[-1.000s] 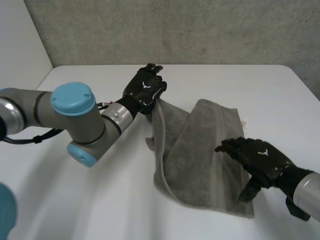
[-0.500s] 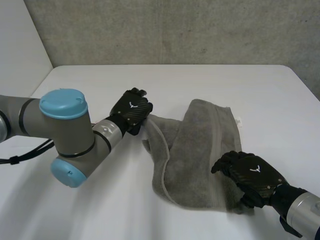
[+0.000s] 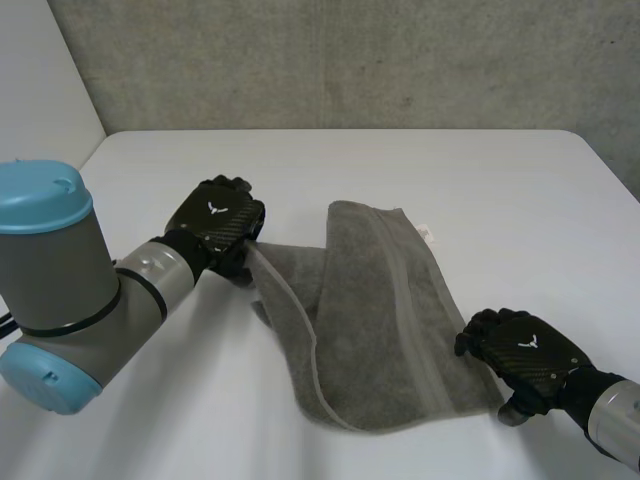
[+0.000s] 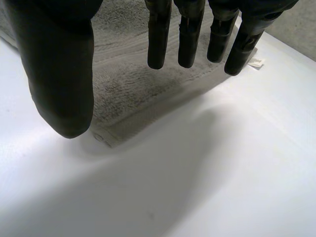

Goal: Fold the towel.

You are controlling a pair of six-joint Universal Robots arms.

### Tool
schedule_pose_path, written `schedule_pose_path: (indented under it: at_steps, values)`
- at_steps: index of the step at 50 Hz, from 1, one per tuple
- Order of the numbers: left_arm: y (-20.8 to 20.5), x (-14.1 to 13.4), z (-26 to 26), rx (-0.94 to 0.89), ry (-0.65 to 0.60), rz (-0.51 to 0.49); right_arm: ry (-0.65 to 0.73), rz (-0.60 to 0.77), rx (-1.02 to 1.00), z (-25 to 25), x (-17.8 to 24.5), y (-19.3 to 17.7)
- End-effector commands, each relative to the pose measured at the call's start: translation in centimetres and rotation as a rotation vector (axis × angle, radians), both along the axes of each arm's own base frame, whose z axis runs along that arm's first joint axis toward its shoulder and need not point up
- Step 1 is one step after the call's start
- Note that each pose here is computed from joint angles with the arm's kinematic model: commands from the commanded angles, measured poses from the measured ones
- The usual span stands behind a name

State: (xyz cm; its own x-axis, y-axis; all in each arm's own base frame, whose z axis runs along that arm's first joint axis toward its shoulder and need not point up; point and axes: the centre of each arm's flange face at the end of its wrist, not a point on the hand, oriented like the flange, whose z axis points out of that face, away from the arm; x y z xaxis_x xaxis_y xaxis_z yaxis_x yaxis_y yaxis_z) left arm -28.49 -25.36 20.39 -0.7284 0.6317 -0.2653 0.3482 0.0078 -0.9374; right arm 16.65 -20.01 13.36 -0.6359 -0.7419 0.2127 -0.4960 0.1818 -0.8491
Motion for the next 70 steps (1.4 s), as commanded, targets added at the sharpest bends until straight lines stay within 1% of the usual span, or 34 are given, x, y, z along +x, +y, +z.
schedule_pose_path:
  at_steps: [1,12,34,41,53,65,70]
  values:
    - [0.6,0.1,-0.9,0.037,0.001,0.000,-0.002,0.006,0.027,-0.7,-0.1,-0.4]
    - [1.3,0.3,-1.6,0.080,0.014,0.004,0.005,0.034,0.079,-2.4,-0.1,-1.0]
    - [1.4,0.3,-1.2,0.063,0.024,0.004,0.005,0.037,0.036,-1.6,0.0,-1.9]
    - [1.4,0.3,-0.8,0.053,0.028,0.002,-0.053,-0.004,0.029,-0.3,0.0,-2.1]
    - [1.6,0.2,-0.8,0.069,0.049,0.004,-0.069,0.009,0.038,-0.4,0.0,-1.7]
    - [1.8,0.4,-1.0,0.079,0.045,0.006,-0.065,0.026,0.021,-0.5,0.1,-2.0]
    - [2.1,0.6,-0.6,0.078,0.046,0.008,-0.073,0.030,0.047,-0.7,0.3,-2.1]
